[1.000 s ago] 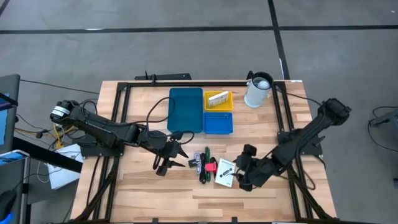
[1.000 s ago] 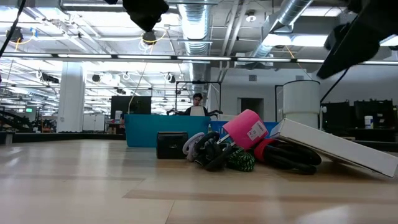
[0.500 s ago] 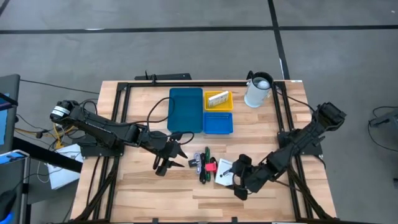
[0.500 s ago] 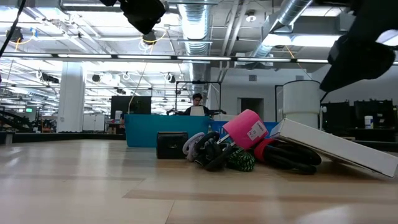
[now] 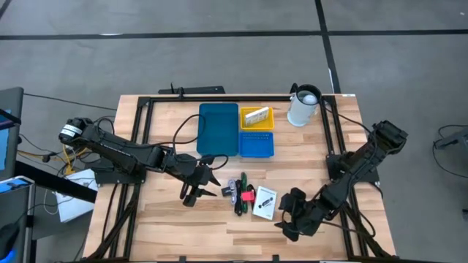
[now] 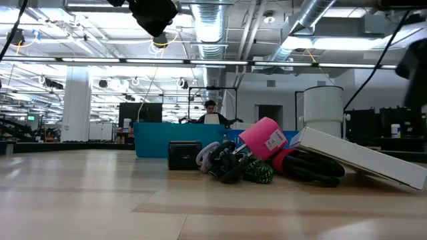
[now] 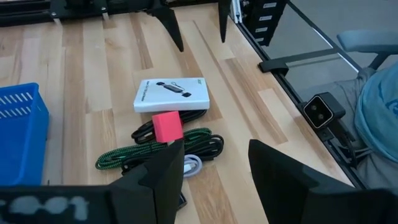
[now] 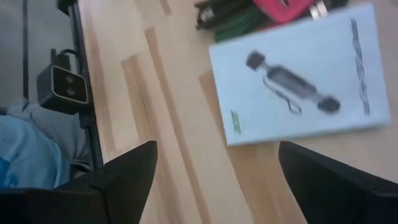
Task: Pick and place items into bin
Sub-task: Put the card reader box into the yellow bin
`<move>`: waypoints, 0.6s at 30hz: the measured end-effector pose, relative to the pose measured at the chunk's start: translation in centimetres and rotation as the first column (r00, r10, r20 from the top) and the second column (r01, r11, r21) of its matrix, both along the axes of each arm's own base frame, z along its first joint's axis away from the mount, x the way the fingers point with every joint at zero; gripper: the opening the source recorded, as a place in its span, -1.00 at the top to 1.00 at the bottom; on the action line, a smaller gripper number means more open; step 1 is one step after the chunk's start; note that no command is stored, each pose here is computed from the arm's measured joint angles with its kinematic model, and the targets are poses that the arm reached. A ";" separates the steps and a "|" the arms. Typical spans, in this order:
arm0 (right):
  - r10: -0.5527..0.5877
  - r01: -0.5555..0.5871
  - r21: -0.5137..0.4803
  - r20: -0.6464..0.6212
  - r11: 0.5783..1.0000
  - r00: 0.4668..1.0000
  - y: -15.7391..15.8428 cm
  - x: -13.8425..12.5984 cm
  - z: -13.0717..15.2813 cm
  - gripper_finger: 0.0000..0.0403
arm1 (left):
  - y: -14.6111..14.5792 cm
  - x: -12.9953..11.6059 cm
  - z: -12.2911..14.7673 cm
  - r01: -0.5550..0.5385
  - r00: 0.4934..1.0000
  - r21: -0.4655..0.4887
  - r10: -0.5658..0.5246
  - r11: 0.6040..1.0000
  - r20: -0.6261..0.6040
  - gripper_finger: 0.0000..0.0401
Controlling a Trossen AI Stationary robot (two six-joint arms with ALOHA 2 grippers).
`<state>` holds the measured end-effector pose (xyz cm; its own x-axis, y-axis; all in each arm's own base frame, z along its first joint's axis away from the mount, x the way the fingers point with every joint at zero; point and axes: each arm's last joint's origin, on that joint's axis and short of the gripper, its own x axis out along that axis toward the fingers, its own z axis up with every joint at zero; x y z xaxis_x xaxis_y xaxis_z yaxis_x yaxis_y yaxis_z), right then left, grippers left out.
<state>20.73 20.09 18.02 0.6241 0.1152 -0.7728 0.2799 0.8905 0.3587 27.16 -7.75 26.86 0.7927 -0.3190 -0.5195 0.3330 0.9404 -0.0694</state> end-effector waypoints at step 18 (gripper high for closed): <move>0.070 -0.074 0.015 0.189 0.997 0.980 1.5 0.4 1.2 -0.62 | 0.0 0.0 0.0 -0.013 1.000 -0.020 0.013 1.000 -0.008 0.16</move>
<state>21.17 21.59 19.23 0.7474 0.1804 -0.6394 0.1410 0.8974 0.4180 27.16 -7.75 26.86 0.7929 -0.3190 -0.5191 0.3200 0.9431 -0.0909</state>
